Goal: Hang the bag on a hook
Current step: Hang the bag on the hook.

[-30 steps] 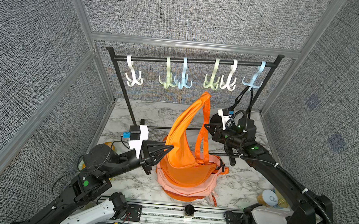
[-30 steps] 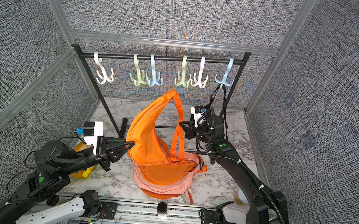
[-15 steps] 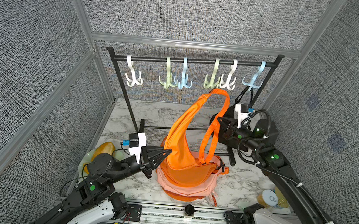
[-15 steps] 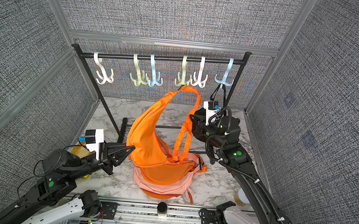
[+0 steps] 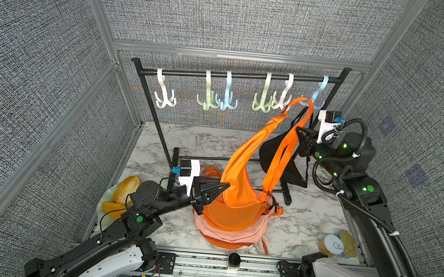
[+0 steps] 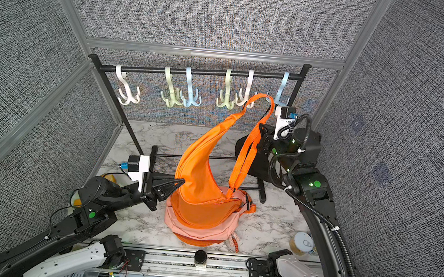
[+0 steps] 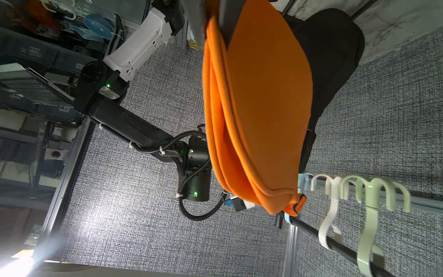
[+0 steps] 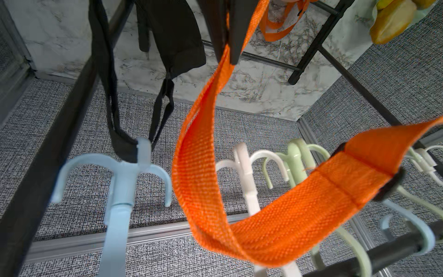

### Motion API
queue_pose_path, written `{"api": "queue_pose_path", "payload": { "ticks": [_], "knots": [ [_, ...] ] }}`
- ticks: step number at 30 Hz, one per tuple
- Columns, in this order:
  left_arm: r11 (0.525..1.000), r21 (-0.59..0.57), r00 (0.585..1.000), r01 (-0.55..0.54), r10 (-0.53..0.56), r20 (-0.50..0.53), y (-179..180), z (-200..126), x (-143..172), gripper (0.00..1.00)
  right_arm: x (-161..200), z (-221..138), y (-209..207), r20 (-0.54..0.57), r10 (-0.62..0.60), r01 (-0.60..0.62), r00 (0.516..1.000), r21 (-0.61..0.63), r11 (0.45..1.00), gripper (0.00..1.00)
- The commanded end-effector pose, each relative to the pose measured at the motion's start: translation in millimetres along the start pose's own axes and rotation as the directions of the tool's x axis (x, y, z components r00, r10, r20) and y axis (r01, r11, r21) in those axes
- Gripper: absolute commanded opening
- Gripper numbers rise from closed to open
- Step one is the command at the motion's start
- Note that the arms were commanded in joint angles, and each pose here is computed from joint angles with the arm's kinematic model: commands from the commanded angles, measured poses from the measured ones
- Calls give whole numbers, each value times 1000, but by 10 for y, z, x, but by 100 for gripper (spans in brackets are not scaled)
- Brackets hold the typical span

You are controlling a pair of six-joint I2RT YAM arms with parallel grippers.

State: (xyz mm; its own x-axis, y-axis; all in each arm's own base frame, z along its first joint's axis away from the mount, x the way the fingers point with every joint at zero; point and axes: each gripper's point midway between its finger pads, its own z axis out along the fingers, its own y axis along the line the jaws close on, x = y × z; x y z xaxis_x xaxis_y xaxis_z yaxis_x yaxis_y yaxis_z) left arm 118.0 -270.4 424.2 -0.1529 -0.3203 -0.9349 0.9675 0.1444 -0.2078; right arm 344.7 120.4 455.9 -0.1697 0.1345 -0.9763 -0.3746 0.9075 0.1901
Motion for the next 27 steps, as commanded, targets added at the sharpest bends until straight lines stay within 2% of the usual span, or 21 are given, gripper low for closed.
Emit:
{"api": "queue_pose_path", "payload": {
  "ticks": [1, 15, 26, 27],
  "knots": [
    [999, 52, 998, -12, 8, 59, -111, 2, -145, 0, 113, 102, 21, -71, -3, 0, 997, -35, 999, 0],
    [995, -35, 994, 97, -95, 59, 129, -52, 186, 0, 516, 451, 61, -230, -2, -24, 973, -107, 994, 0],
    [971, -111, 978, 211, -210, 19, 380, 53, 500, 0, 669, 371, -33, -264, -13, -2, 964, -56, 998, 0],
    [970, -117, 977, 212, -211, 19, 407, 60, 543, 0, 670, 351, -61, -263, -13, 3, 965, -39, 999, 8]
  ]
}}
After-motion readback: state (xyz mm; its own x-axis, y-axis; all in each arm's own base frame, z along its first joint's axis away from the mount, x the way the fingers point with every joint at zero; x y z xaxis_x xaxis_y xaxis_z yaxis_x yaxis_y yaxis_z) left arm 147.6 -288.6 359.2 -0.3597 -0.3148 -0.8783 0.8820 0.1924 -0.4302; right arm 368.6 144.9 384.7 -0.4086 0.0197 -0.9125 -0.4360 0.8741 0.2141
